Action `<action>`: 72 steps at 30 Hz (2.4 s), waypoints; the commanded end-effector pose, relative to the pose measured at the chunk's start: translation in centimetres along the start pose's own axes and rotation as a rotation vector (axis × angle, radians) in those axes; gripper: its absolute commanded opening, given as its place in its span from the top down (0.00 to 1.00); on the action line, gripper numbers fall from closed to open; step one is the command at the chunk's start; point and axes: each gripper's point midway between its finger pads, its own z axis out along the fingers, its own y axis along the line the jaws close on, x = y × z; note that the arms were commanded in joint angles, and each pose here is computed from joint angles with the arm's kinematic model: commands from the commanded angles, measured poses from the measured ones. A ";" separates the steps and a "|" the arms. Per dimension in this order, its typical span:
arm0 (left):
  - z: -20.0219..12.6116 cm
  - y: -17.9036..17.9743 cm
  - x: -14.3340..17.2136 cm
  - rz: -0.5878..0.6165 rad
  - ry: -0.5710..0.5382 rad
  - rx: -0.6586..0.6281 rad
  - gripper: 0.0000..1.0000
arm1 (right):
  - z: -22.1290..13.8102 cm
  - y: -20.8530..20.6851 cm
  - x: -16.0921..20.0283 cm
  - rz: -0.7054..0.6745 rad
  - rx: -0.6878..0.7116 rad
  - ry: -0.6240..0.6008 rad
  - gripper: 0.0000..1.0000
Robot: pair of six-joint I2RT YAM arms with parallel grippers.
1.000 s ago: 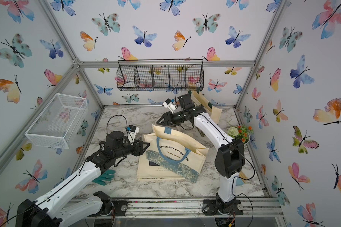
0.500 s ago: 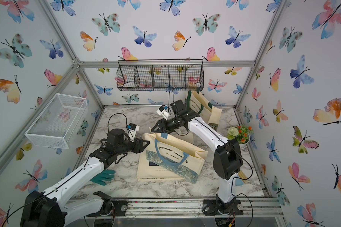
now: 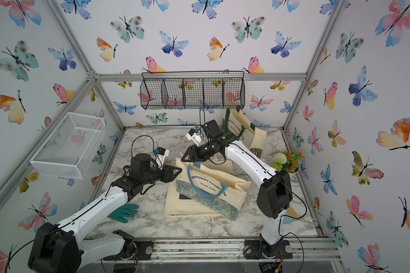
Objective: Put away the canvas bag
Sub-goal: Pick up the canvas bag from the center of the board.
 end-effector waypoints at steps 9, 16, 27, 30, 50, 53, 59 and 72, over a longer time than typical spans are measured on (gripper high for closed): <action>0.1 -0.5 -1.3 -0.001 -0.036 0.033 0.44 | 1.0 0.7 1.3 -0.088 0.185 0.102 0.51; -0.1 -0.5 -1.2 0.002 -0.038 0.031 0.44 | 2.3 0.2 2.4 -0.096 0.253 0.139 0.51; -0.3 -0.7 -1.3 0.007 -0.037 0.040 0.44 | 1.8 -0.7 2.2 -0.131 0.414 0.133 0.55; -0.4 -0.7 -1.3 0.013 -0.039 0.038 0.44 | 1.7 -1.0 1.9 -0.135 0.449 0.139 0.58; -6.4 -7.9 -3.6 0.202 -0.259 0.354 0.42 | -3.8 2.6 0.8 -0.248 0.424 0.038 0.98; -9.0 -10.8 -4.0 0.339 -0.341 0.458 0.42 | -4.8 4.6 2.1 -0.226 0.310 -0.002 0.98; -11.6 -13.2 -4.8 0.510 -0.408 0.491 0.37 | -7.8 8.0 5.8 -0.377 0.148 -0.093 0.98; -13.3 -18.3 -1.6 0.597 -0.213 0.875 0.38 | -8.9 14.4 8.5 -0.500 -0.199 0.006 0.98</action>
